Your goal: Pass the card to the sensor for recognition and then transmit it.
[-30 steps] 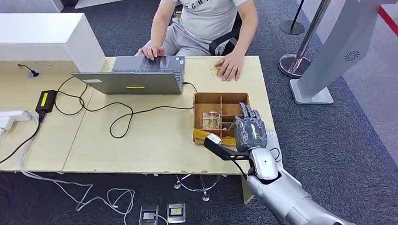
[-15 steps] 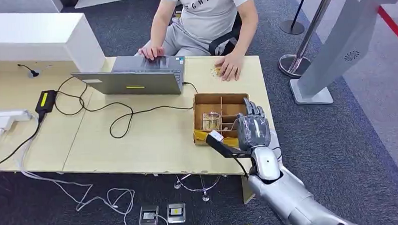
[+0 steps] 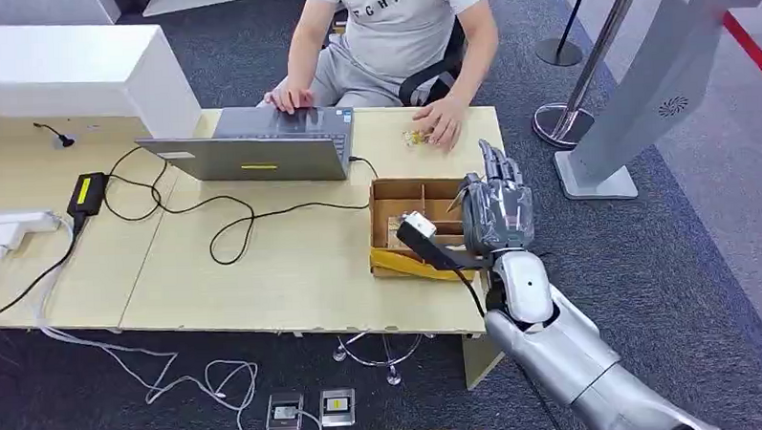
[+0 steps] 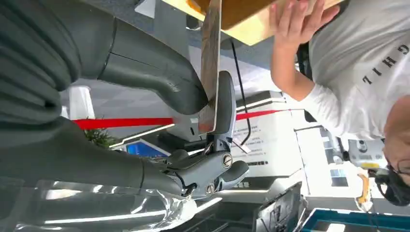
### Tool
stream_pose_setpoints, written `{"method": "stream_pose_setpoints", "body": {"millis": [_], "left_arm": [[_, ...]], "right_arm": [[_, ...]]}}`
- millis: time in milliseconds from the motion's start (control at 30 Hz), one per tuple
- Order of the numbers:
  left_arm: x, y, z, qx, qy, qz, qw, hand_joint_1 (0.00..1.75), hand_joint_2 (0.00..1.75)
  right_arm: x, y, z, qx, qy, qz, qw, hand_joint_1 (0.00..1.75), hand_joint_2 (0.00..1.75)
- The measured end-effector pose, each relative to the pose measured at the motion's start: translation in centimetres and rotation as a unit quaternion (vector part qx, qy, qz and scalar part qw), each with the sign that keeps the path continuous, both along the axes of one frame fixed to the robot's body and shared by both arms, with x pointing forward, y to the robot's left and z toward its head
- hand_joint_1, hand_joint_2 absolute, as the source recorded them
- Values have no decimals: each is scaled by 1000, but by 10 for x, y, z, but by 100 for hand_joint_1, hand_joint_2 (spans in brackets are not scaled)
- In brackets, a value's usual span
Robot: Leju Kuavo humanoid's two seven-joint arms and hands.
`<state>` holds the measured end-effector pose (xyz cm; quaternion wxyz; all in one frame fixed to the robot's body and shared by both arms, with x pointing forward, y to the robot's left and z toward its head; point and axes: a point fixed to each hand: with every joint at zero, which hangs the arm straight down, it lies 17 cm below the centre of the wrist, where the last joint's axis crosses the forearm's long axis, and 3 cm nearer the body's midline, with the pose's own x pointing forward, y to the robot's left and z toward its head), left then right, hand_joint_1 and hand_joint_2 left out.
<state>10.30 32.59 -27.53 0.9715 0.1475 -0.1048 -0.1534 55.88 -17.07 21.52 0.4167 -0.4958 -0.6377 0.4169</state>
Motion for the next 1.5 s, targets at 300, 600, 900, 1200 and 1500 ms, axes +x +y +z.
{"method": "stream_pose_setpoints", "body": {"millis": [300,600,900,1200,1500], "left_arm": [[2,-2,0,-3,-5,-10,1000,0,0],[3,-1,1,-1,-8,4,1000,0,0],[-3,1,0,2,5,27,1000,0,0],[-6,4,0,7,13,35,999,0,0],[-5,4,0,6,11,46,999,0,0]], "right_arm": [[-1,6,21,46,-4,16,999,175,175],[2,14,16,50,-7,24,998,175,175],[11,16,14,48,-2,24,999,175,175],[19,4,4,63,15,5,998,0,175],[23,-14,6,54,-6,-24,998,0,0]]}}
